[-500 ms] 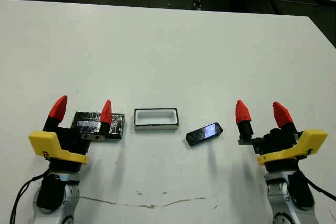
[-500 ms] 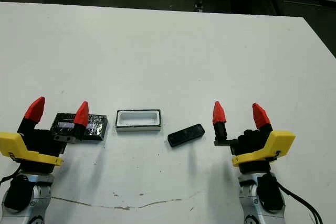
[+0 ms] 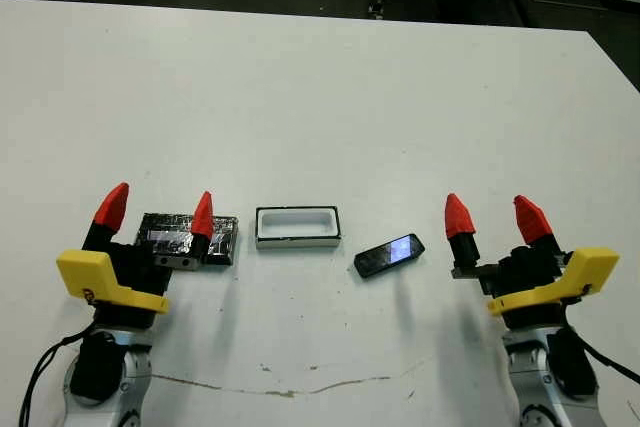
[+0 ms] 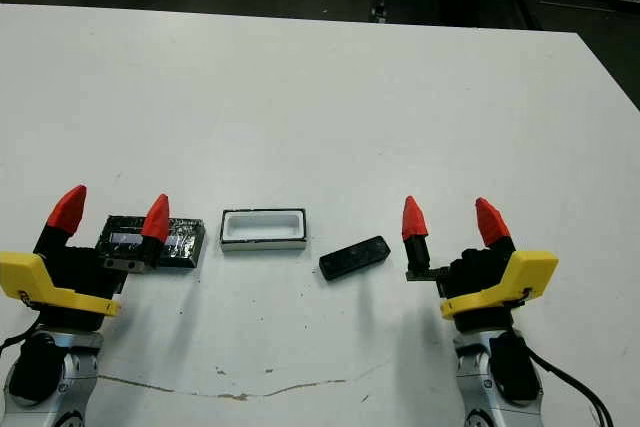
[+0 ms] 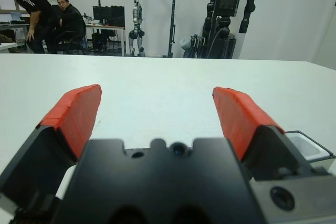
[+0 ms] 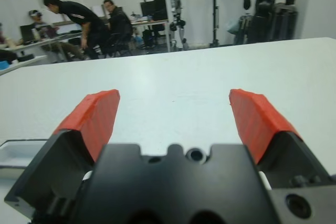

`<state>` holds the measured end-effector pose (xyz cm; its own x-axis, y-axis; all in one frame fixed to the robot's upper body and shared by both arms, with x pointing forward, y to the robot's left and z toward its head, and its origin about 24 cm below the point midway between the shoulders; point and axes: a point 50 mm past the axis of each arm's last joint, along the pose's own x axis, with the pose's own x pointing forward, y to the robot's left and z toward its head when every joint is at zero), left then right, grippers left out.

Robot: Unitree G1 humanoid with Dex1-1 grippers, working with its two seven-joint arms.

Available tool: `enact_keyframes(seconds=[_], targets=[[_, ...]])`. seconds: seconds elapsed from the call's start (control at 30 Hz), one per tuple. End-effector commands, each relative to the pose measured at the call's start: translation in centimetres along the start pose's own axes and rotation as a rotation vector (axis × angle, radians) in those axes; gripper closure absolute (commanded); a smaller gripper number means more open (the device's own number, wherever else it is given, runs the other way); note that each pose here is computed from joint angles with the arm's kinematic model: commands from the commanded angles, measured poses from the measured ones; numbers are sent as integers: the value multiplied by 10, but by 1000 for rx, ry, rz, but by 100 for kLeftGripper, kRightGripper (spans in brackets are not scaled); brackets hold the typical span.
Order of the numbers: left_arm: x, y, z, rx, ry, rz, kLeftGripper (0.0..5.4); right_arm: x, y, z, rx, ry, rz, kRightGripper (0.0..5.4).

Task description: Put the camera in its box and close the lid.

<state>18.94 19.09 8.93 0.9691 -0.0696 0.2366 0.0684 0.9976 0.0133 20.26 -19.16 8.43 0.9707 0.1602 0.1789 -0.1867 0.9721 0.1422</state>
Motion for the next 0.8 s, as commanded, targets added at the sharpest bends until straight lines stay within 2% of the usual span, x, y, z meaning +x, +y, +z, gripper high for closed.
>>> enact_keyframes(seconds=[0.03,0.13,0.23,0.33,0.43,0.57,0.8], targets=[[-3,-1,-3,-3,15,8,1,9,-20,17,-110,-14,74,0],[-3,-2,-2,-15,17,13,1,24,-36,37,-213,-29,187,0],[-4,-2,-3,-16,18,12,1,42,-47,60,-267,-53,338,0],[-5,-3,-3,-11,20,14,1,61,-48,82,-340,-52,477,0],[-5,-3,-3,-16,17,13,1,75,-44,100,-398,28,633,0],[-5,-4,-2,-18,18,17,1,93,-37,109,-518,120,845,0],[-5,-3,-1,0,17,23,1,110,-24,107,-718,288,1092,0]])
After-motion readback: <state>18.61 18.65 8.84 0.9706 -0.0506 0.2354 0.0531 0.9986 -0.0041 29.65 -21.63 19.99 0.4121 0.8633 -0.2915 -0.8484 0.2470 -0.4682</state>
